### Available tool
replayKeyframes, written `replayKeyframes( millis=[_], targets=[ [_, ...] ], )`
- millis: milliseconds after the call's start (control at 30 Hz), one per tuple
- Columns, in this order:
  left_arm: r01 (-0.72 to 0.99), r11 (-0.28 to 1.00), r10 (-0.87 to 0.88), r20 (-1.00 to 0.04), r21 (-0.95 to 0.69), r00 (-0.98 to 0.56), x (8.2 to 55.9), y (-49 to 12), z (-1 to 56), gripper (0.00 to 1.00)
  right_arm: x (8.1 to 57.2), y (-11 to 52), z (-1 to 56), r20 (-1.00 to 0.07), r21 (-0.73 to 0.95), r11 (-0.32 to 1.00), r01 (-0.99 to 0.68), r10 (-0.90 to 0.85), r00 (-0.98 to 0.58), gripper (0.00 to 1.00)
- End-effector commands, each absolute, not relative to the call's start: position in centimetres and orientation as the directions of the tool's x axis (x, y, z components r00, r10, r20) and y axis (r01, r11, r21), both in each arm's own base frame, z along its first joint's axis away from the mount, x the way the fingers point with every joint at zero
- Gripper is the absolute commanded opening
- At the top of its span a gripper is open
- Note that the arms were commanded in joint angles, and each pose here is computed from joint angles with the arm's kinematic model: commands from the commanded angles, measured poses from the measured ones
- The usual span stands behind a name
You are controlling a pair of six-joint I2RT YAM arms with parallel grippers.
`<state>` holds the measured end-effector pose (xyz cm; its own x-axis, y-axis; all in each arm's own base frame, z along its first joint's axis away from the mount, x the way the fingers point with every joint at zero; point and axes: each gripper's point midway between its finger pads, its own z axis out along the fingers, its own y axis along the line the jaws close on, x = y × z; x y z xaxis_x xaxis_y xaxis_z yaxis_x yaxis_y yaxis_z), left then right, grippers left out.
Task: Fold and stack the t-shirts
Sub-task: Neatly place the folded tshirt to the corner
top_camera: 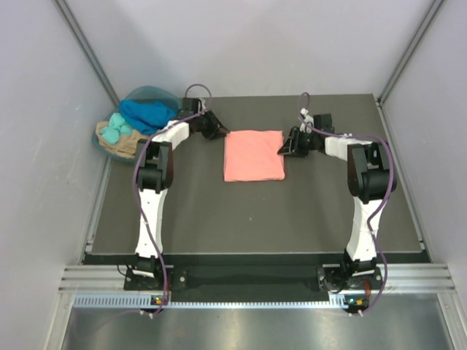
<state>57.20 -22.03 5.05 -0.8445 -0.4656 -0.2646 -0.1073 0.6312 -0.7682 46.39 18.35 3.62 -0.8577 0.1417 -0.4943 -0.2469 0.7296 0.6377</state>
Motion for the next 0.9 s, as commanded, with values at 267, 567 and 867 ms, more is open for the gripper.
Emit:
replayKeyframes(
  millis=[267,567,867],
  targets=[
    [-0.108,0.589,-0.495,-0.253,-0.801,-0.831,58.4,-20.1,10.1,0.33,46.8,18.8,2.3,-0.480,0.640,0.734,-0.228,0.151,-0.864,0.46],
    [-0.063,0.711,-0.397,-0.326,-0.701,-0.858,50.9,-18.0,14.7,0.33,47.4,18.3,2.7,-0.492,0.643,0.730,-0.232,0.162,-0.855,0.16],
    [0.002,0.789,-0.245,-0.317,-0.615,-0.916,40.0,-17.8,13.2,0.34,50.0,17.0,5.4,-0.544,0.618,0.737,-0.272,0.151,-0.825,0.00]
  ],
)
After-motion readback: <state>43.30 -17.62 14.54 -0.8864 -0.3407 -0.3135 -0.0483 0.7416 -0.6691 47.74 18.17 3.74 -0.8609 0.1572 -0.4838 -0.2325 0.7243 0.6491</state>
